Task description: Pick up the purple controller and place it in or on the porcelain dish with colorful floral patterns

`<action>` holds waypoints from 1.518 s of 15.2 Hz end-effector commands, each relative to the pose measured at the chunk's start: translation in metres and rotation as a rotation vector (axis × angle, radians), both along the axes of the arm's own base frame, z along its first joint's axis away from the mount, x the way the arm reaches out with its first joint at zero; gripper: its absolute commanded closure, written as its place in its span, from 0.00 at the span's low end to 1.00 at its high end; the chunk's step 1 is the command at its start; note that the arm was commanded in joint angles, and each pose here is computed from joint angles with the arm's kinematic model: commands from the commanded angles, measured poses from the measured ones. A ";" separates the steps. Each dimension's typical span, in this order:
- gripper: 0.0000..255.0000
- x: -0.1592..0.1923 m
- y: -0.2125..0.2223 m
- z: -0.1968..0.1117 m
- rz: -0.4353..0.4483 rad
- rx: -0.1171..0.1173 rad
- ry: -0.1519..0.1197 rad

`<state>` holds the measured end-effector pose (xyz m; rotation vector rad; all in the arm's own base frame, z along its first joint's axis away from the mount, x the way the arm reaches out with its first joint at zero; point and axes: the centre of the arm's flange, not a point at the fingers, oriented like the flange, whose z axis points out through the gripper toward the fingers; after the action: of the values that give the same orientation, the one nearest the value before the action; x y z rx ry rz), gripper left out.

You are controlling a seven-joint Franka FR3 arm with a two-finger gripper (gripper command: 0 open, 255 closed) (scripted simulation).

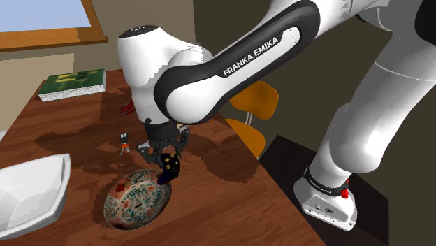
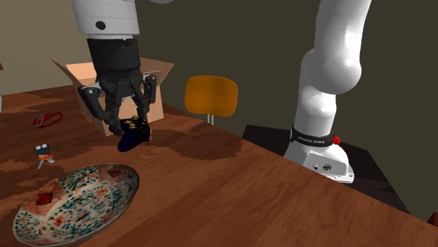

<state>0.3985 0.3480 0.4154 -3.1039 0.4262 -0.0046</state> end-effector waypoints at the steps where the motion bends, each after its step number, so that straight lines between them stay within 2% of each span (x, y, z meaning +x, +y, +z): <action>1: 1.00 0.013 0.024 0.000 -0.001 0.001 0.000; 7: 1.00 0.052 0.090 0.003 -0.001 0.001 0.000; 23: 1.00 0.052 0.090 -0.079 -0.001 0.001 0.000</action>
<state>0.4511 0.4371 0.3408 -3.1034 0.4284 -0.0042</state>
